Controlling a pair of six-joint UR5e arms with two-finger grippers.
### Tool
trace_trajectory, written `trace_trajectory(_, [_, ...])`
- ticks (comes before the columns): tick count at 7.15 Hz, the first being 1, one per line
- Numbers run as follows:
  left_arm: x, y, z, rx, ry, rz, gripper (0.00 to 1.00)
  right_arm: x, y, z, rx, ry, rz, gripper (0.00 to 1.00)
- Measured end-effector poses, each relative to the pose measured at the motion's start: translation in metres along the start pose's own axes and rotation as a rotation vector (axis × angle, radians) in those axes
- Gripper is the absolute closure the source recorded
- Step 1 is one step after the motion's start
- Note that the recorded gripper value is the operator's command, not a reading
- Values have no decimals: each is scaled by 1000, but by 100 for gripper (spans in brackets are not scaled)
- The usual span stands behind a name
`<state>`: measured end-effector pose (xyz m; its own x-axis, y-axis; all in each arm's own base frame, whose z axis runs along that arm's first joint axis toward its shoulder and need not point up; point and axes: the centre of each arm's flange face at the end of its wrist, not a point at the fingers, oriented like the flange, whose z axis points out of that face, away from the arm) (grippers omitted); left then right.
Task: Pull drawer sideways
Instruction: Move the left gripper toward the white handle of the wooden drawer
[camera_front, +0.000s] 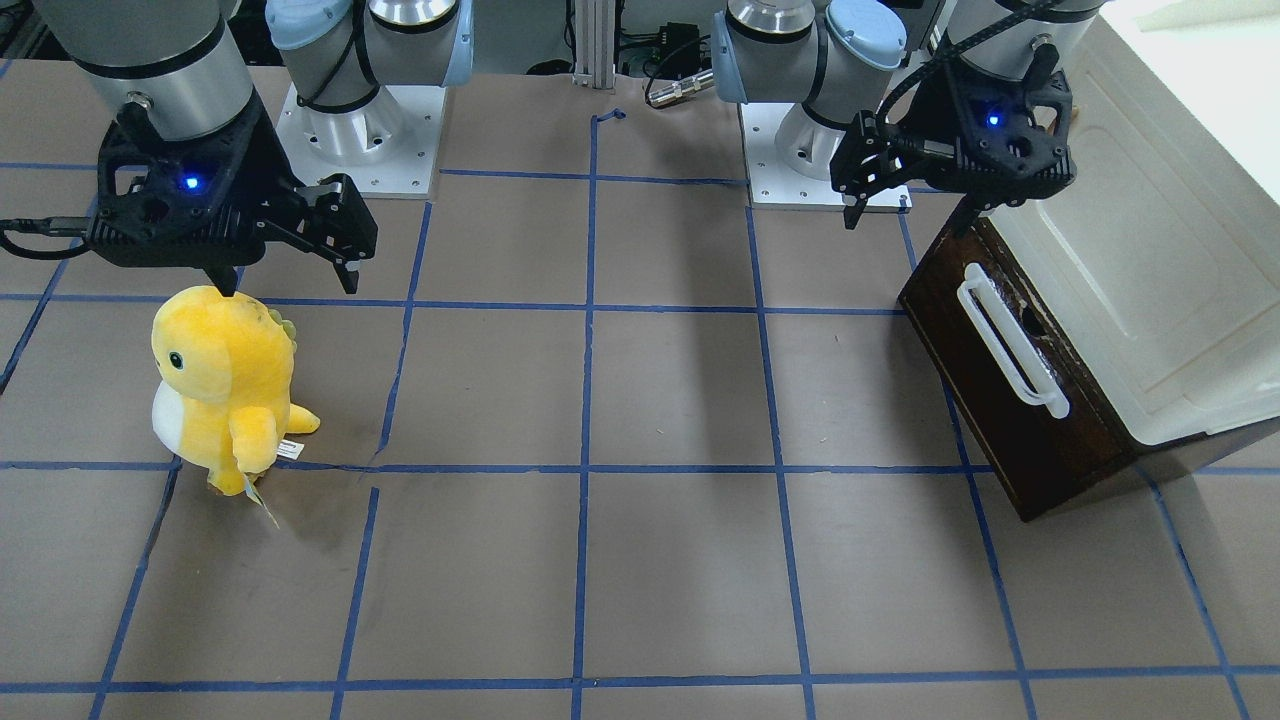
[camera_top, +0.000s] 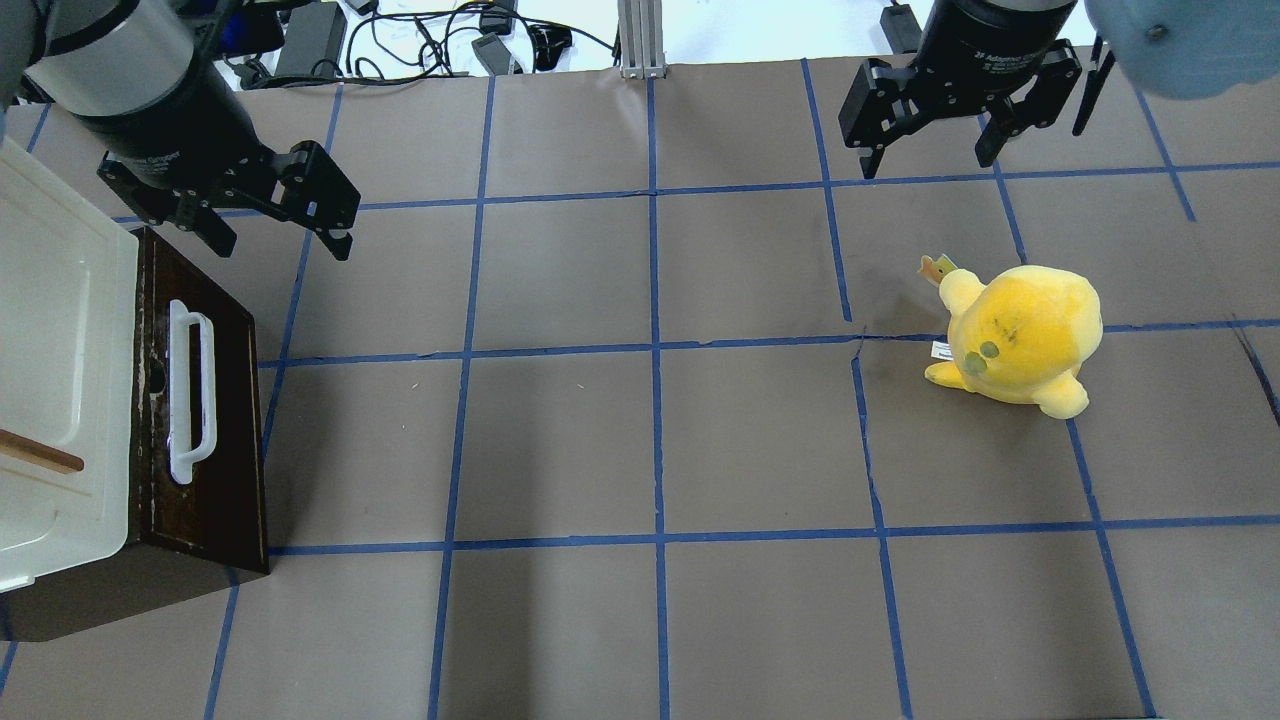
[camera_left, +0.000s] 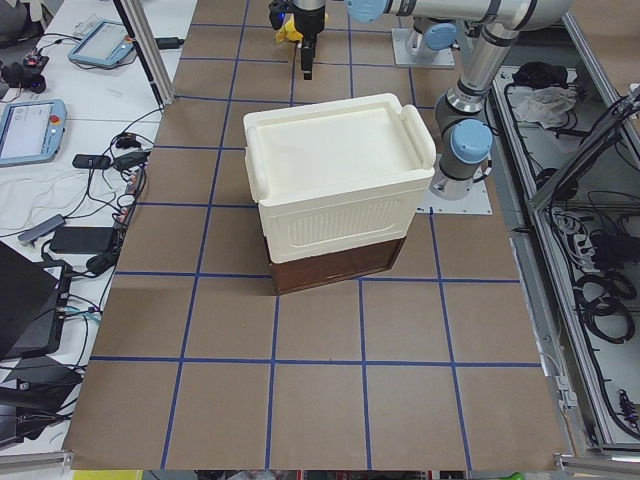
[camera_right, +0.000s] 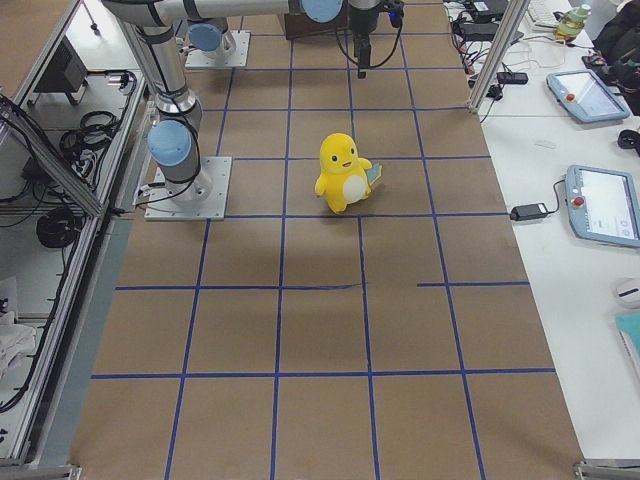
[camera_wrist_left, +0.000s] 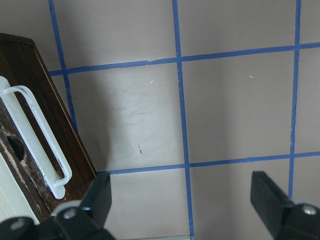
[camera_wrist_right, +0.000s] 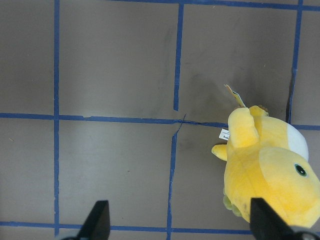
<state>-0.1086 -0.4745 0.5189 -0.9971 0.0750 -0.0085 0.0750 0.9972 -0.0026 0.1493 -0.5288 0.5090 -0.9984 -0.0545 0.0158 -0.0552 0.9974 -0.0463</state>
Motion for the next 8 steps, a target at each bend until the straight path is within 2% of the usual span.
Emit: trace_trajectory(8, [0,-9,5,-2,11,-2,0,0,0,0,0,-1,-1,0])
